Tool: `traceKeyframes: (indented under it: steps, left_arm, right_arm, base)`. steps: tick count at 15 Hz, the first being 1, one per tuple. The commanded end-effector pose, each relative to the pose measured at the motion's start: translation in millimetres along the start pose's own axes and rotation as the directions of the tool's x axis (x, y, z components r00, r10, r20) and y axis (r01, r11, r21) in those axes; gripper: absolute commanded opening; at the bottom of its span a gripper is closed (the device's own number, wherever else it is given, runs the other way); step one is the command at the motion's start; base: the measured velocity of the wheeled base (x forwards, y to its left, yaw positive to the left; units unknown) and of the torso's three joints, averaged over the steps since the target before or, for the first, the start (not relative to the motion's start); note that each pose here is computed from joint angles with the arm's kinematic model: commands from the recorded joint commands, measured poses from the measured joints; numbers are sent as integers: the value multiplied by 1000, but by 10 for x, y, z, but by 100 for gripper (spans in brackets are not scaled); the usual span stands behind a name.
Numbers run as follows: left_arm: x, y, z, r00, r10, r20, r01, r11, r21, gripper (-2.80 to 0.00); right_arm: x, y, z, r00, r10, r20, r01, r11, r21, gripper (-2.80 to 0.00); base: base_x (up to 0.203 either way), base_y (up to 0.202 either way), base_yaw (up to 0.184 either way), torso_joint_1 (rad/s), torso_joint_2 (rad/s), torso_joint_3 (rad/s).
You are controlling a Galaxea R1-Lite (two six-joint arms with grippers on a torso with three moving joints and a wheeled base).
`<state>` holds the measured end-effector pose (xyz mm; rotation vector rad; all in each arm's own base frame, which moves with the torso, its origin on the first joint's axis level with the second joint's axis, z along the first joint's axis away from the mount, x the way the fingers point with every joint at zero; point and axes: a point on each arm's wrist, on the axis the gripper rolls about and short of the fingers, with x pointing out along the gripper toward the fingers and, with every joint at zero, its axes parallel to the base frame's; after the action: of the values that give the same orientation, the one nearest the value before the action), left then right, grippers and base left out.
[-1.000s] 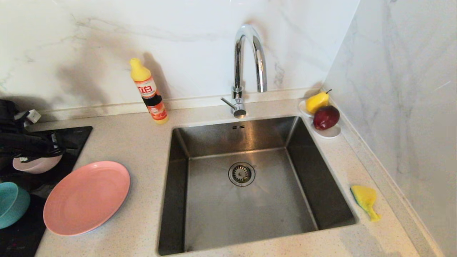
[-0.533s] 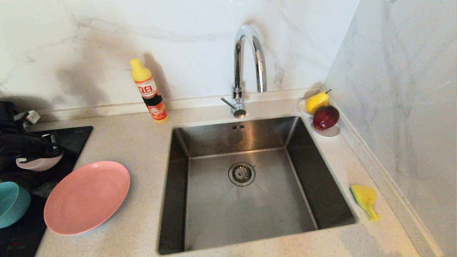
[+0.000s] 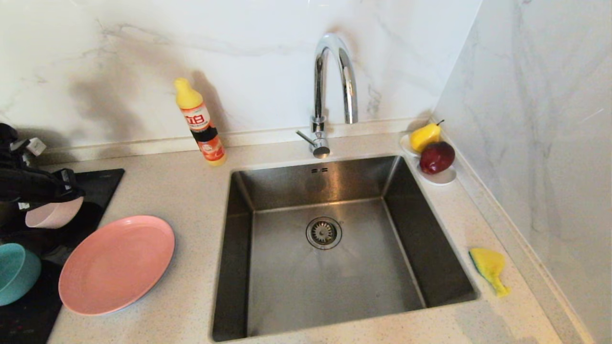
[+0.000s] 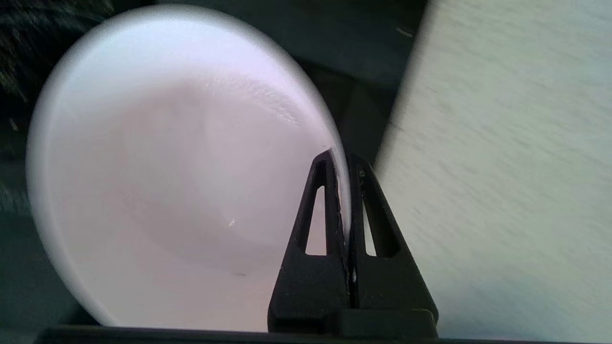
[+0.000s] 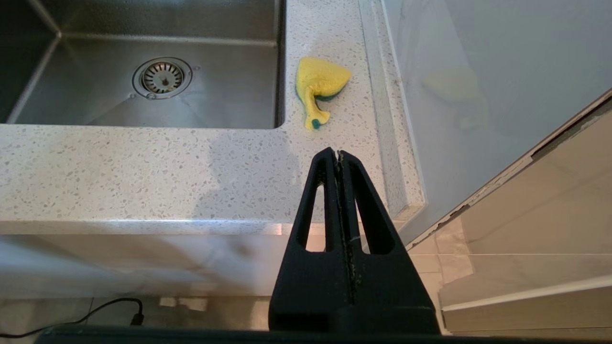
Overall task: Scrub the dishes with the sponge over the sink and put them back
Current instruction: Place the bowl on the plate
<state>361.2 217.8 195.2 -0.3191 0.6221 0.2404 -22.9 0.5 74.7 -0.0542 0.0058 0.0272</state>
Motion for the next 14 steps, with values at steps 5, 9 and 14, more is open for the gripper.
traceKeyframes:
  steps: [5, 9, 14]
  left_arm:
    - [-791, -465, 41, 998, -44, -43, 44, 999, 7, -280]
    - [-1098, -728, -231, 992, -83, -94, 86, 996, 26, -280]
    - [-1373, -1080, -740, 971, -146, -192, 164, 983, 82, -280]
  right_arm:
    - [0, 0, 0, 1000, 1, 0, -1, 1000, -1, -280]
    - [1, 0, 0, 1000, 1, -1, -1, 1000, -1, -280]
    - [0, 0, 0, 1000, 1, 0, -1, 1000, -1, -280]
  base:
    - [0, 0, 0, 0, 0, 0]
    - [0, 0, 0, 0, 0, 0]
    - [0, 0, 0, 0, 0, 0]
